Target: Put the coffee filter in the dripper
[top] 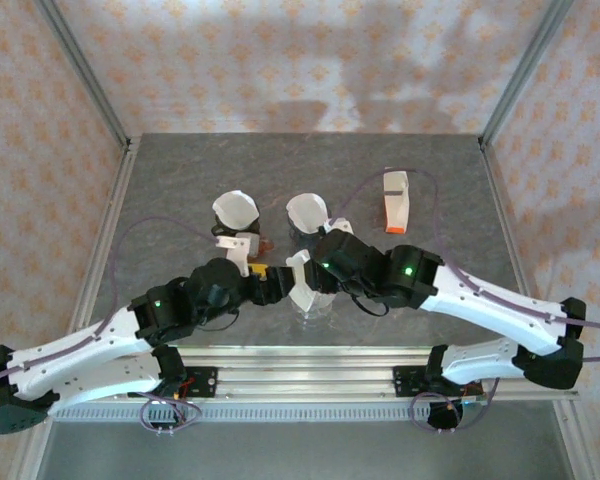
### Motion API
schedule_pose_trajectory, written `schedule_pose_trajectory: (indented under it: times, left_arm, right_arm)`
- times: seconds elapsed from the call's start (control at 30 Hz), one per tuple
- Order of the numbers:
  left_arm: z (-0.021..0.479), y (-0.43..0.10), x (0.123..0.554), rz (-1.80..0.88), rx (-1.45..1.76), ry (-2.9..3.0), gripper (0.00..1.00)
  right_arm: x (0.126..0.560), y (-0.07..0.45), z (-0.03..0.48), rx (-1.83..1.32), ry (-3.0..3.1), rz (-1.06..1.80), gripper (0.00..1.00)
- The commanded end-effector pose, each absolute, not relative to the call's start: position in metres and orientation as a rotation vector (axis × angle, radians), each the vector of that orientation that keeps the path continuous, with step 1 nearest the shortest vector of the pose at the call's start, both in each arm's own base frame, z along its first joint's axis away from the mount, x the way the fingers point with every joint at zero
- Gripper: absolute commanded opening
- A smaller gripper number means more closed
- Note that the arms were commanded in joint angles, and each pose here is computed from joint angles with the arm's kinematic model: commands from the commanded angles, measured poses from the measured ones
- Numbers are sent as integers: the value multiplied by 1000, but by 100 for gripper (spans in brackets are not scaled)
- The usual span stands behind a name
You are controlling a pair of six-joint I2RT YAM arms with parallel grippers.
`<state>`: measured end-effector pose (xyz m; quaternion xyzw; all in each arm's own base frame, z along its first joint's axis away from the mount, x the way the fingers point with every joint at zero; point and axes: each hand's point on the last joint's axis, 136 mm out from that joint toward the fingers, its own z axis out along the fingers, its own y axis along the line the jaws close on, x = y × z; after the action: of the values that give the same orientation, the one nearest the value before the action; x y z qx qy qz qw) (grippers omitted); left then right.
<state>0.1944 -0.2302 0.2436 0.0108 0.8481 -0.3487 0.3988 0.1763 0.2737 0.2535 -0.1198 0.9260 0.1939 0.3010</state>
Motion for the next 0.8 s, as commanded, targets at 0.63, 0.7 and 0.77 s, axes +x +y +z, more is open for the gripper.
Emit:
schedule_pose_trajectory:
  times: [0.63,0.7,0.77]
  left_arm:
    - [224,-215,195,-782,36,2178,86]
    - [223,-219,195,-782,49,2187,86]
    - [222,-224,196,-787,63,2197,87]
  right_arm:
    - [181,266,240,-318,2494,364,11]
    - [183,264,242,-337,2484,338,4]
    - [186,262,245,-372,2472,286,0]
